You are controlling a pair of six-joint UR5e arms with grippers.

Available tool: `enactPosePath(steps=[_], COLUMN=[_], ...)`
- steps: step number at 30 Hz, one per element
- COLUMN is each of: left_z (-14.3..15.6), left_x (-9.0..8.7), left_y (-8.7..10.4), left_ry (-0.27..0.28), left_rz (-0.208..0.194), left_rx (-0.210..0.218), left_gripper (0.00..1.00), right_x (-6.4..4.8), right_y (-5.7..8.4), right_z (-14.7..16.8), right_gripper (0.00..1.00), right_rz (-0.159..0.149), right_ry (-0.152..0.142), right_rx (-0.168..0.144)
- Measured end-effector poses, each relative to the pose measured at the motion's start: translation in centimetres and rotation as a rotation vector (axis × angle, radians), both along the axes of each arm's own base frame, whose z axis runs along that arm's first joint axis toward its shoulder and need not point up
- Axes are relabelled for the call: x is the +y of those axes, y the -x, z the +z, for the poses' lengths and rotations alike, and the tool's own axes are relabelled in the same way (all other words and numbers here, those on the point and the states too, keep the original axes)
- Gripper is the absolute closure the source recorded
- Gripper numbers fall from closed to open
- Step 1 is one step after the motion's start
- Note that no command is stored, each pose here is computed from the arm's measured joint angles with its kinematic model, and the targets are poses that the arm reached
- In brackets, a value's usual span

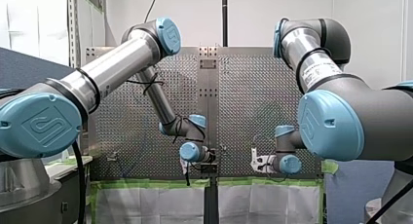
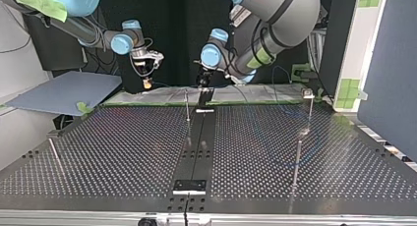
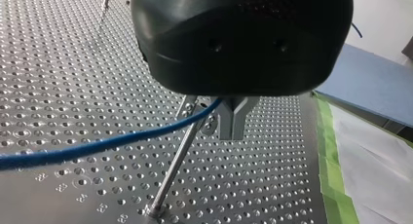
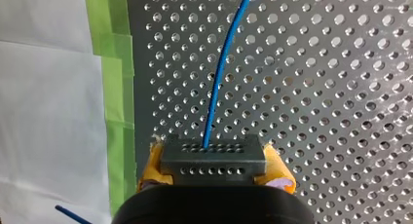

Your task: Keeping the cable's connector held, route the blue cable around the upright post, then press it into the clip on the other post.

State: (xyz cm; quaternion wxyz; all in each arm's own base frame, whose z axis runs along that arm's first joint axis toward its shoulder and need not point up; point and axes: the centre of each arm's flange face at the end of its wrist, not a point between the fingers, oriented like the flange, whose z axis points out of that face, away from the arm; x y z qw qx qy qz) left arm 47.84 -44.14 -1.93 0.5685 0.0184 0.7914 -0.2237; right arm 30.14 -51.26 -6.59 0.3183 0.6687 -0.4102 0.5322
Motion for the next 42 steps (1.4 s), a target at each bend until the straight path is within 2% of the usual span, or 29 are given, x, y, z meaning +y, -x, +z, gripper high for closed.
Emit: enactPosePath(steps=[9, 20, 25, 30, 42], left_z=[0.5, 0.7, -0.5, -0.7, 0.3], left_x=[-0.3, -0.6, -0.7, -0.9, -1.1], left_y=[-0.8, -1.4, -1.8, -2.9, -4.9], left_ry=[0.009, 0.010, -0.026, -0.053, -0.016], left_rz=[-0.014, -0.016, -0.015, -0.018, -0.035], left_rx=[-0.013, -0.022, -0.008, -0.017, -0.034], left_gripper=[1.00, 1.00, 1.00, 1.00, 1.00], right_x=[-0.7, -1.3, -1.5, -1.6, -2.5], right_y=[-0.5, -0.8, -0.9, -0.7, -0.9], right_z=[0.4, 0.8, 0.8, 0.9, 1.3], right_gripper=[1.00, 1.00, 1.00, 1.00, 1.00], right_rz=[0.007, 0.008, 0.009, 0.006, 0.006], right_ry=[0.000, 0.007, 0.009, 0.011, 0.026], right_rx=[0.015, 0.009, 0.005, 0.003, -0.004])
